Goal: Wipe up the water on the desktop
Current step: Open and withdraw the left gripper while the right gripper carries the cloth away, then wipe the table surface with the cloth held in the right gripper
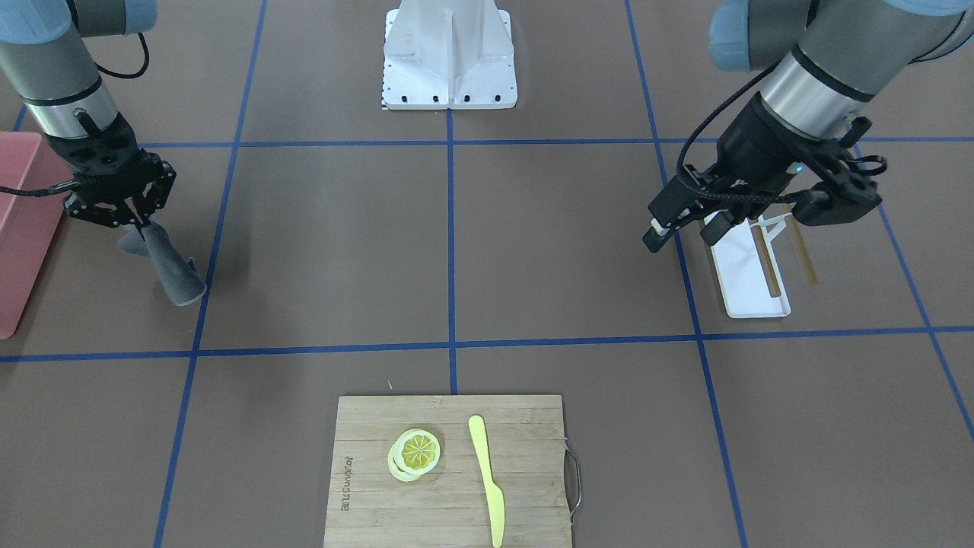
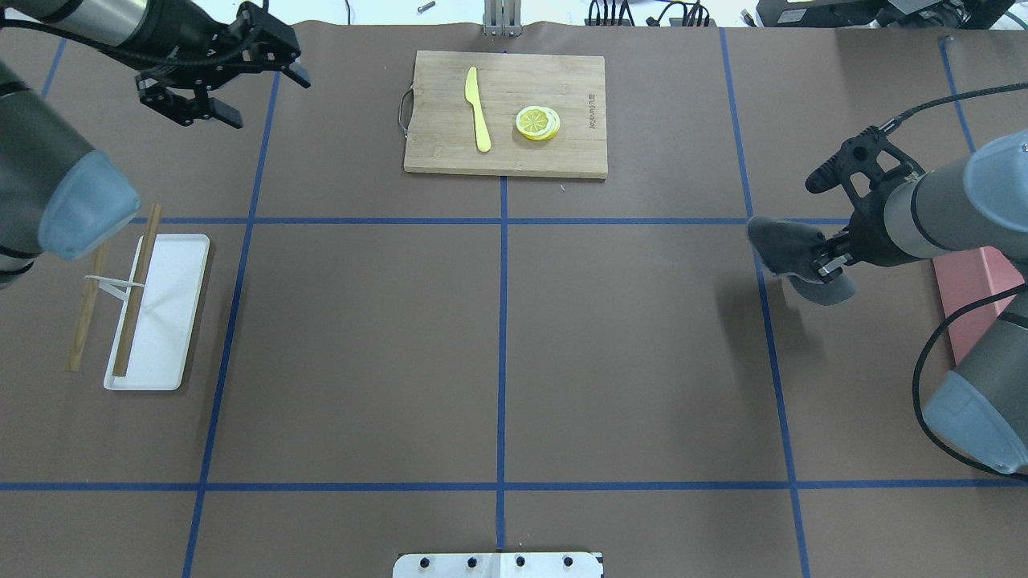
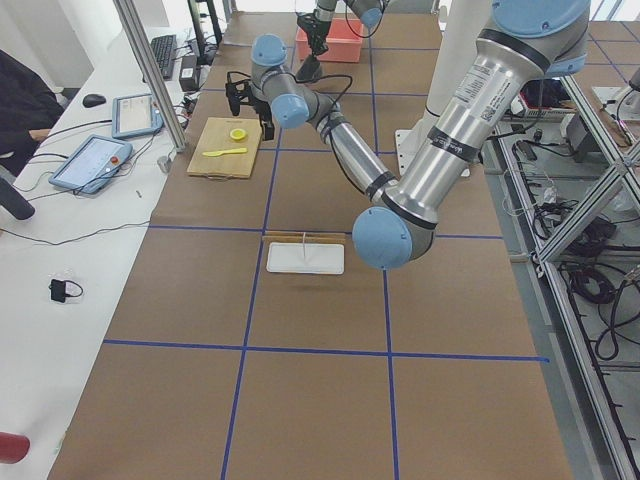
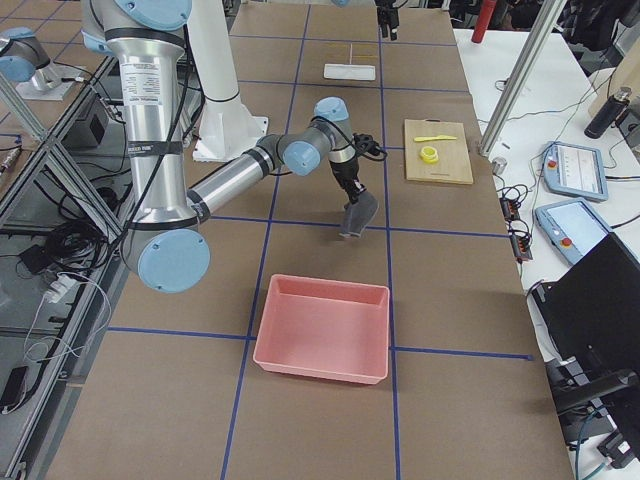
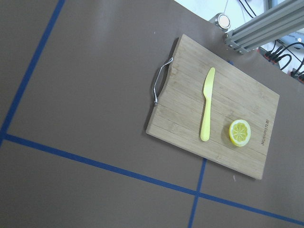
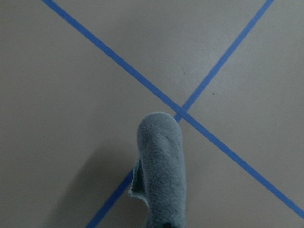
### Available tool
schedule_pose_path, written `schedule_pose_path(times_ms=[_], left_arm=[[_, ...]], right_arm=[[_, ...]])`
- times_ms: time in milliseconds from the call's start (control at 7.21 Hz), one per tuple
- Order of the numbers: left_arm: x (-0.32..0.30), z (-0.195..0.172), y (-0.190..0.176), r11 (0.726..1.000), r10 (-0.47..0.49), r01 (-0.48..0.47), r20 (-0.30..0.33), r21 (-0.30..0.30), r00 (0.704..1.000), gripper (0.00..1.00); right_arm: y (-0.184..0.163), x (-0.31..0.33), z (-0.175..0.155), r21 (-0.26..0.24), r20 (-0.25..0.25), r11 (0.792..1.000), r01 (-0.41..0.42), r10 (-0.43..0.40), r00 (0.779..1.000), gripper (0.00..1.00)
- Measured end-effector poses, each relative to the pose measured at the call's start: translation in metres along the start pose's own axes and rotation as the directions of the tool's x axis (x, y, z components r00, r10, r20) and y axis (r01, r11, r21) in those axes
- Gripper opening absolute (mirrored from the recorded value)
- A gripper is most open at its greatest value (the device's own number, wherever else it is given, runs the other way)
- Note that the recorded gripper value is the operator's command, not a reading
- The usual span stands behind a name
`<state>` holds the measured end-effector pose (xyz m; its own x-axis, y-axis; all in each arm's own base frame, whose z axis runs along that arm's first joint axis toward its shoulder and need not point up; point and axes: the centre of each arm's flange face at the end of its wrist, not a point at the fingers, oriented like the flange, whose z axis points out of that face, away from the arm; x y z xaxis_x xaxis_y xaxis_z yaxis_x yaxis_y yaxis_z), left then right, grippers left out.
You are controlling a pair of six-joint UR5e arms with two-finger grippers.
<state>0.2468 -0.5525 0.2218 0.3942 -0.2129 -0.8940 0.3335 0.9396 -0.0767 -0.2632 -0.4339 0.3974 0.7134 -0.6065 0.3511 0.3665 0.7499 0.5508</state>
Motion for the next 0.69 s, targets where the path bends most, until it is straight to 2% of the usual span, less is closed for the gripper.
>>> schedule_pose_path(times_ms=[139, 277, 416, 554, 693], left_arm=[[-0.017, 0.004, -0.002, 0.998, 0.049, -0.051, 0.052, 0.037, 0.997, 0.98], [-0.034, 0.005, -0.008, 0.992, 0.112, -0.119, 0.131, 0.05, 0.985, 0.98], [-0.049, 0.0, -0.014, 0.975, 0.205, -0.217, 0.213, 0.037, 0.955, 0.98], [-0.063, -0.006, -0.018, 0.951, 0.289, -0.307, 0.287, 0.02, 0.913, 0.98], [-0.074, -0.007, -0.019, 0.934, 0.334, -0.357, 0.334, 0.01, 0.882, 0.98]], right_arm=[[0.005, 0.002, 0.016, -0.046, -0.045, 0.998, 0.035, -0.037, 0.998, 0.0], [0.006, -0.004, 0.039, -0.091, -0.064, 0.994, 0.062, -0.068, 0.996, 0.0], [0.005, -0.017, 0.061, -0.127, -0.063, 0.988, 0.087, -0.095, 0.993, 0.0], [0.006, -0.036, 0.077, -0.152, -0.045, 0.982, 0.115, -0.123, 0.991, 0.0], [0.006, -0.059, 0.086, -0.165, -0.014, 0.976, 0.142, -0.146, 0.989, 0.0]])
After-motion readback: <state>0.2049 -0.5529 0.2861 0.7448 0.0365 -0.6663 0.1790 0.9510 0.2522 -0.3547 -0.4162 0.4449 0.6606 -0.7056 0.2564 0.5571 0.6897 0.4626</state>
